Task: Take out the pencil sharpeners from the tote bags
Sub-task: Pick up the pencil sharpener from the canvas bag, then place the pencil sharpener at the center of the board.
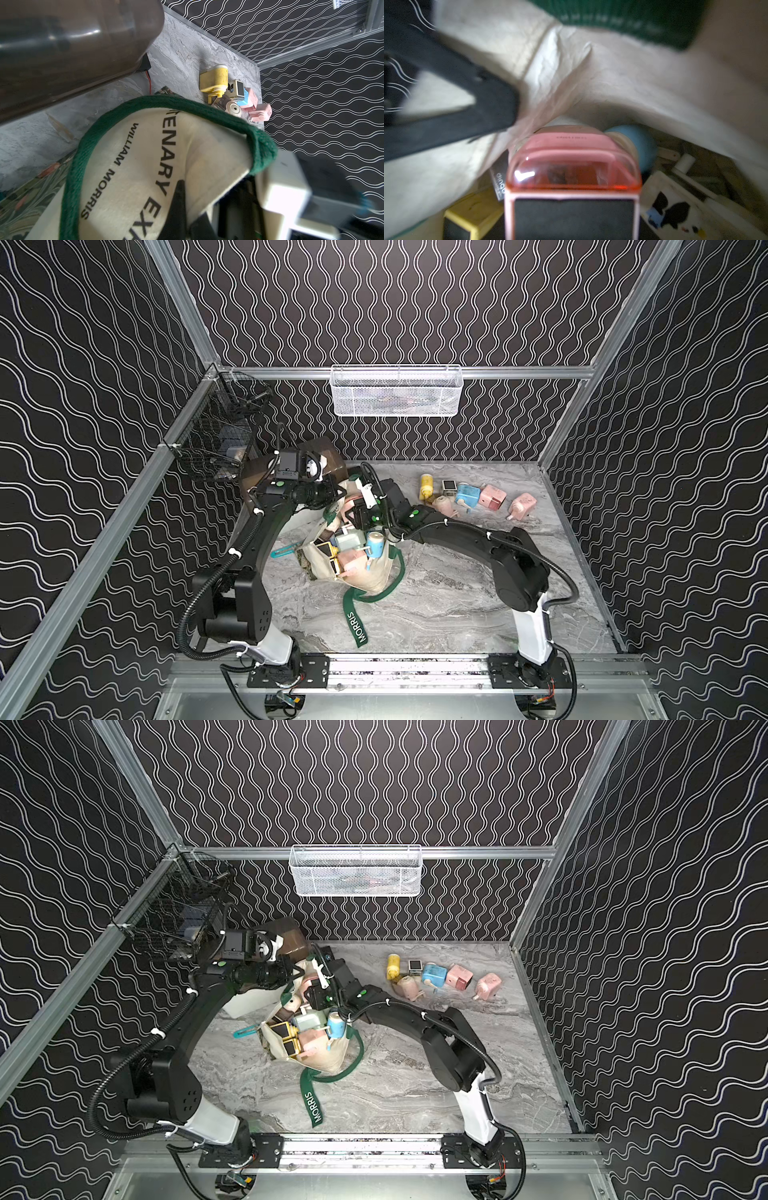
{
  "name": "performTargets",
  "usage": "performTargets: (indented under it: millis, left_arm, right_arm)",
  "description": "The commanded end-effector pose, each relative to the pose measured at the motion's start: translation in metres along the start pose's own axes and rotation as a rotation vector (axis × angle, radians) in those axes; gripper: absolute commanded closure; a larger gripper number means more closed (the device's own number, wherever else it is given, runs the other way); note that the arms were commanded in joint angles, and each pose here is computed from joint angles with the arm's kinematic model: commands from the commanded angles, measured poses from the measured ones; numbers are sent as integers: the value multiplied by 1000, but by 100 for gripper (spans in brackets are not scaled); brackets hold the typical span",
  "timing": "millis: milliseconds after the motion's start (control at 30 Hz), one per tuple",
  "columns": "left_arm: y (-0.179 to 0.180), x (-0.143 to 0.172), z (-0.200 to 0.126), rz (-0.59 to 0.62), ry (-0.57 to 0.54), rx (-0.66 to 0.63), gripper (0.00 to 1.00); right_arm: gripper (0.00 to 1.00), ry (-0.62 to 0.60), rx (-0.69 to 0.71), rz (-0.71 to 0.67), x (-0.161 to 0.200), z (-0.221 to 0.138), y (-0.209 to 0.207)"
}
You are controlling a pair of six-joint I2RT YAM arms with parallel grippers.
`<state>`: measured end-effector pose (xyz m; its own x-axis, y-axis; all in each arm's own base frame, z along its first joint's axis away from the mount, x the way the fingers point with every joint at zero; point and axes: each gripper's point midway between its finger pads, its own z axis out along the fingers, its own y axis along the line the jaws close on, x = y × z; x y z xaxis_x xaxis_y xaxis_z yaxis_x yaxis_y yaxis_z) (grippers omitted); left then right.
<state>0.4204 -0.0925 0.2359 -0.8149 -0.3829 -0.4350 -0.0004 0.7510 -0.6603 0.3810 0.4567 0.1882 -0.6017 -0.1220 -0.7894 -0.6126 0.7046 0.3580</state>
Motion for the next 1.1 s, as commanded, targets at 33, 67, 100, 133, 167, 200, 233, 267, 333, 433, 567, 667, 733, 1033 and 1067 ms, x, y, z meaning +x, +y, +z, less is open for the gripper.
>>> performTargets:
  millis: [33, 67, 100, 133, 167, 200, 233, 267, 333, 433, 567, 667, 733, 1033, 1067]
  left_arm:
    - [-4, 3, -4, 5, 9, 12, 100]
    - [-3, 3, -3, 4, 9, 10, 100]
    - [-4, 2, -4, 6, 7, 11, 100]
    - [-4, 2, -4, 5, 8, 9, 100]
    - [-4, 2, -4, 5, 8, 10, 100]
    - [-4, 2, -4, 5, 7, 9, 100]
    - [-4, 2, -4, 6, 7, 8, 100]
    - [-3, 2, -4, 7, 6, 7, 100]
    - [-4, 2, -4, 7, 6, 7, 100]
    - [-2, 2, -3, 6, 8, 3, 100]
    - [-2, 2, -4, 8, 6, 1, 100]
    - [-2, 2, -4, 7, 7, 0, 100]
    - [-1, 3, -4, 8, 6, -3, 100]
    - [-2, 3, -4, 7, 7, 1, 100]
    - [-2, 3, -3, 6, 8, 1, 100]
  right_arm:
    - [54, -51, -48, -11, -20, -28, 13]
    - [54, -42, -53, -16, -18, -33, 15]
    - [54, -34, -56, -23, -16, -38, 16]
    - [54, -30, -60, -27, -16, -44, 17]
    - [54, -23, -63, -27, -14, -50, 18]
    - [55, -24, -69, -30, -14, -57, 19]
    - [55, -25, -75, -37, -15, -64, 21]
    - [55, -22, -82, -45, -15, -74, 24]
    - [55, -31, -92, -59, -18, -93, 28]
    - [55, -59, -97, -87, -26, -127, 32]
    - [55, -122, -14, -95, -37, -169, 18]
    - [55, -167, 39, -65, -42, -192, -4]
    - [55, -195, 74, -14, -45, -204, -25]
    - [55, -181, 354, 170, -21, -197, -125]
    - [55, -159, 369, 185, -14, -189, -132]
